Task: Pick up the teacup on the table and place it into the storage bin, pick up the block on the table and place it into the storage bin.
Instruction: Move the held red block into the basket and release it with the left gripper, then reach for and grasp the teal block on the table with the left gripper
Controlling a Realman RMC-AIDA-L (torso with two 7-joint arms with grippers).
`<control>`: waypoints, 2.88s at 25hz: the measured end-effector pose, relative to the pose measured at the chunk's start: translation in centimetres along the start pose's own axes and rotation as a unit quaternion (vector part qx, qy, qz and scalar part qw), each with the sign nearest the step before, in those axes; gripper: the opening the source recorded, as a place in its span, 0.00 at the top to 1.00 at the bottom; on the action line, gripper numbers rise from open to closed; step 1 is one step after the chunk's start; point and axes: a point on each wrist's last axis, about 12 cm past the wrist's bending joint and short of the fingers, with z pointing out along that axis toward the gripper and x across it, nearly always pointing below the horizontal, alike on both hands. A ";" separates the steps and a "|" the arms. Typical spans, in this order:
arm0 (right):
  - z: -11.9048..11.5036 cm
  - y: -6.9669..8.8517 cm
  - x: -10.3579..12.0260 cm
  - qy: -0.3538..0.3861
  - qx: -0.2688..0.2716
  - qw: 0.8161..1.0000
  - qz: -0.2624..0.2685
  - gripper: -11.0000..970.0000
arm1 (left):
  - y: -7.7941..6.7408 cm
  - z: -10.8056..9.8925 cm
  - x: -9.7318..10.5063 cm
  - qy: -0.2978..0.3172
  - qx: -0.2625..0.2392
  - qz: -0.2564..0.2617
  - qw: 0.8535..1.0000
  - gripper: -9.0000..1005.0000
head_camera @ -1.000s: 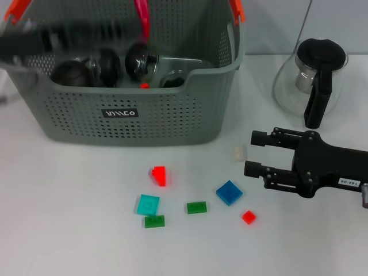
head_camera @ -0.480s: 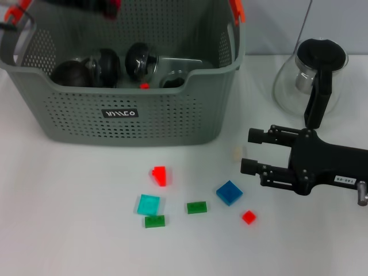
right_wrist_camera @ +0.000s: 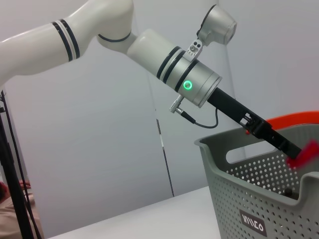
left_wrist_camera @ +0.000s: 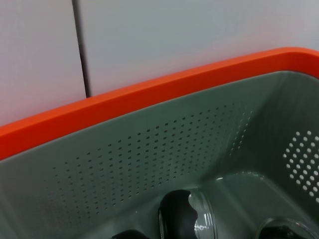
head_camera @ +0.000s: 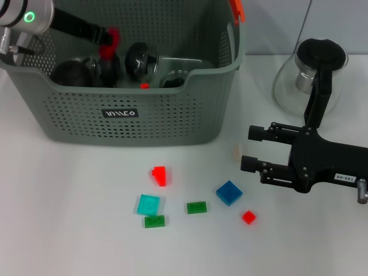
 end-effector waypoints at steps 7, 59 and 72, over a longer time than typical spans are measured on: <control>0.0 0.0 0.0 0.000 0.000 1.000 0.000 0.26 | 0.1 -1.6 0.6 -0.076 0.037 -0.045 0.995 0.63; -1.5 0.6 0.6 0.026 -0.018 0.999 0.017 0.26 | -9.5 0.5 12.7 0.117 0.233 0.337 0.905 0.31; -1.4 0.7 0.6 0.022 -0.020 0.999 0.021 0.26 | -9.3 2.2 14.2 0.115 0.213 0.352 0.904 0.31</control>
